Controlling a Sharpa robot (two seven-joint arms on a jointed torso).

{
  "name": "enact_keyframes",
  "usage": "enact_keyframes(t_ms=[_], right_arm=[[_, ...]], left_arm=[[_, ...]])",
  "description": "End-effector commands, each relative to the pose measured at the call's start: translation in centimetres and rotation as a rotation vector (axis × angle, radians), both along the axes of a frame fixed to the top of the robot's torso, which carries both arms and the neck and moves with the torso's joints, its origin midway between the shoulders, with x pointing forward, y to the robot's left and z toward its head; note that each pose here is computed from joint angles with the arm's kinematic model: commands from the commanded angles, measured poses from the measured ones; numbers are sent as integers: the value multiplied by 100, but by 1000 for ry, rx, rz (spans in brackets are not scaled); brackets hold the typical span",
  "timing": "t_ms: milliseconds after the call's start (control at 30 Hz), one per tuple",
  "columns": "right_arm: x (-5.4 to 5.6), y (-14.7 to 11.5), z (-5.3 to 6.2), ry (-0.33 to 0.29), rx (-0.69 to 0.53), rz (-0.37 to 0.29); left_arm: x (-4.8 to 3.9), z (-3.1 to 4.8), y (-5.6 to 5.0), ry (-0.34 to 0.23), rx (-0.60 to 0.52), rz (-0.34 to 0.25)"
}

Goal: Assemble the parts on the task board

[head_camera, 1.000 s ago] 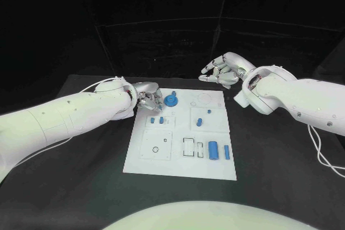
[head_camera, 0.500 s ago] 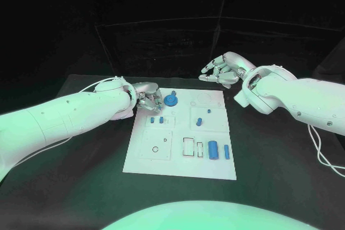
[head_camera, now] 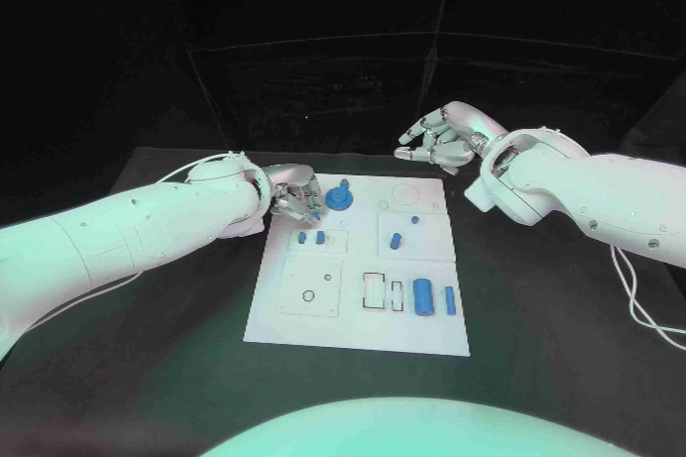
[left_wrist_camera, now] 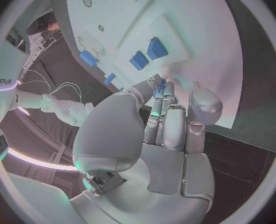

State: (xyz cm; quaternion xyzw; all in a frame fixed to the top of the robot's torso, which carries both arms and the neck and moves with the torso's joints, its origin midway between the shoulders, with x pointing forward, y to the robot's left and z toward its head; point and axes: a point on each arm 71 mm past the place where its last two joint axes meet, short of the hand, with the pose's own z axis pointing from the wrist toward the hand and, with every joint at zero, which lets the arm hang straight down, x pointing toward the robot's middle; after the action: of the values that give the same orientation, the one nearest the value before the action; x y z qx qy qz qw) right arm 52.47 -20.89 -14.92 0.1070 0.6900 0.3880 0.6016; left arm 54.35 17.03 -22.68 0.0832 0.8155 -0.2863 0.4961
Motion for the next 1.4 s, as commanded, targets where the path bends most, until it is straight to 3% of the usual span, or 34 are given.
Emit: enact_keyframes(t_ms=[33,700,1000,1267,1400], right_arm=[[1,6,15,-4,4,3],[8,-10,3,10,-3,-7],[21,-20,-42,31,-87,4],[18,-35,-81,-13,-229,37],[-18,-28,-142,-60,-335,73]], left_arm=[[-6,5,-13,7,-3,-8],[-8,3,4,8,2,3],[-5,12,59,2,-11,25],[4,68,217,-29,-94,76],[10,140,388,-20,-270,153]])
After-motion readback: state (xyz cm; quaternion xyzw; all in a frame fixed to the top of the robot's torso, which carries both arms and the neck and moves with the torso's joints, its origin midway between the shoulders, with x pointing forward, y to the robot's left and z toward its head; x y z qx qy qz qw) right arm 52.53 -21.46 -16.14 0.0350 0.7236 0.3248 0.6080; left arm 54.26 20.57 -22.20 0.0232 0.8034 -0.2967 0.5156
